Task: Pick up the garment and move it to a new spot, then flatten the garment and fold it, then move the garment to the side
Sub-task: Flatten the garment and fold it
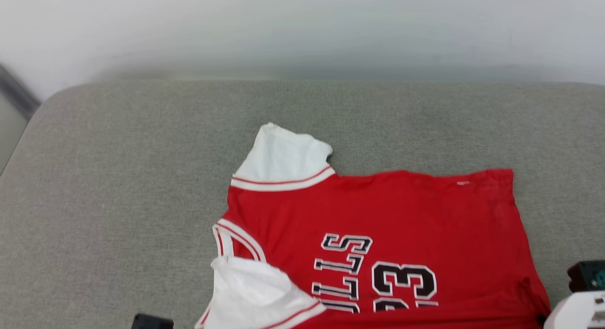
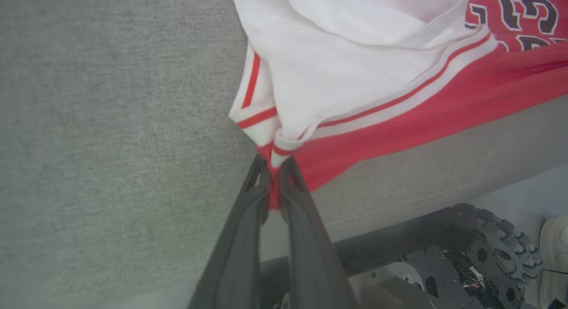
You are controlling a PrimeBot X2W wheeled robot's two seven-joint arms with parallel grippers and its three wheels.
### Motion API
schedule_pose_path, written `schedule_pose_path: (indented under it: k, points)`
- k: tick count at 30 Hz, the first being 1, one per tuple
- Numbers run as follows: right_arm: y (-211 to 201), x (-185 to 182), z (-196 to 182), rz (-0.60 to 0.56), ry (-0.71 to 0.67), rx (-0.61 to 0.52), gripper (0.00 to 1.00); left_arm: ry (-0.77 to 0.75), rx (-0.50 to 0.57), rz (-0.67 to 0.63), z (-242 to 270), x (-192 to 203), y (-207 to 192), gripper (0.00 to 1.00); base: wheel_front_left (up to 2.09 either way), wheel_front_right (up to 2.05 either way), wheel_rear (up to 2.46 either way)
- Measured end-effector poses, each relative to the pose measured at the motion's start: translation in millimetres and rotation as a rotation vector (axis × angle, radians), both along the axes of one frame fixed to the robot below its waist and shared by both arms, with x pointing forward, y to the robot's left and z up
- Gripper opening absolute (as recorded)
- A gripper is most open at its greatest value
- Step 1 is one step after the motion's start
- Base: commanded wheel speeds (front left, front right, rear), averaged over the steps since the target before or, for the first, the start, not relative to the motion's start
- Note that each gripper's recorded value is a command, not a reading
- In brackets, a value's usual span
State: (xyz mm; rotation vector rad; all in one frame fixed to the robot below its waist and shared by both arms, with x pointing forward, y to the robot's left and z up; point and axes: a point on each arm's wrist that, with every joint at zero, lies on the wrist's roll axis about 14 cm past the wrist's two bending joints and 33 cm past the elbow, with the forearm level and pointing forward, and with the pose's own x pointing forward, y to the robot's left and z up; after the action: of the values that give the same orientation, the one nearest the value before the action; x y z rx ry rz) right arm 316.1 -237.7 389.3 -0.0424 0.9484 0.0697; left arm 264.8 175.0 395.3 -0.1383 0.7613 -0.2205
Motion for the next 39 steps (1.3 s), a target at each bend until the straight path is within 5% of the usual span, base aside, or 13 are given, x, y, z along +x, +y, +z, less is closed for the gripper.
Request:
schedule_pose_path:
  k: [9,10,11,12,21,30,39]
  points:
    - [-6.0,-42.0,-4.1,-0.053,0.057,0.022,0.00,0.078,-0.041,-0.012,-19.5,-24.9,-12.6,0.01,0.00,0.00,0.00]
    - [-4.1,-42.7,-4.9,-0.054,0.059,0.028,0.31,0.081,-0.042,-0.010,-21.0,-24.9,-12.9,0.42,0.00,0.00,0.00]
    - [-1.4,-43.5,-6.0,-0.050,0.062,0.033,0.78,0.082,-0.041,-0.009,-22.3,-25.0,-12.8,0.75,0.00,0.00,0.00]
    - [1.2,-44.3,-7.0,-0.042,0.065,0.036,1.00,0.084,-0.039,-0.010,-23.6,-25.3,-12.1,1.00,0.00,0.00,0.00]
    - [-0.9,-23.2,12.0,-0.043,-0.071,0.030,1.00,-0.059,-0.020,0.028,-5.3,-0.6,0.3,1.00,0.00,0.00,0.00]
    - [9.9,39.2,98.7,-0.008,-0.557,0.055,1.00,-0.560,-0.063,0.086,86.3,62.3,4.9,1.00,0.00,0.00,0.00]
    - [16.7,57.8,153.4,-0.027,-0.902,0.115,1.00,-0.781,-0.105,0.037,136.7,93.2,-16.0,1.00,0.00,0.00,0.00]
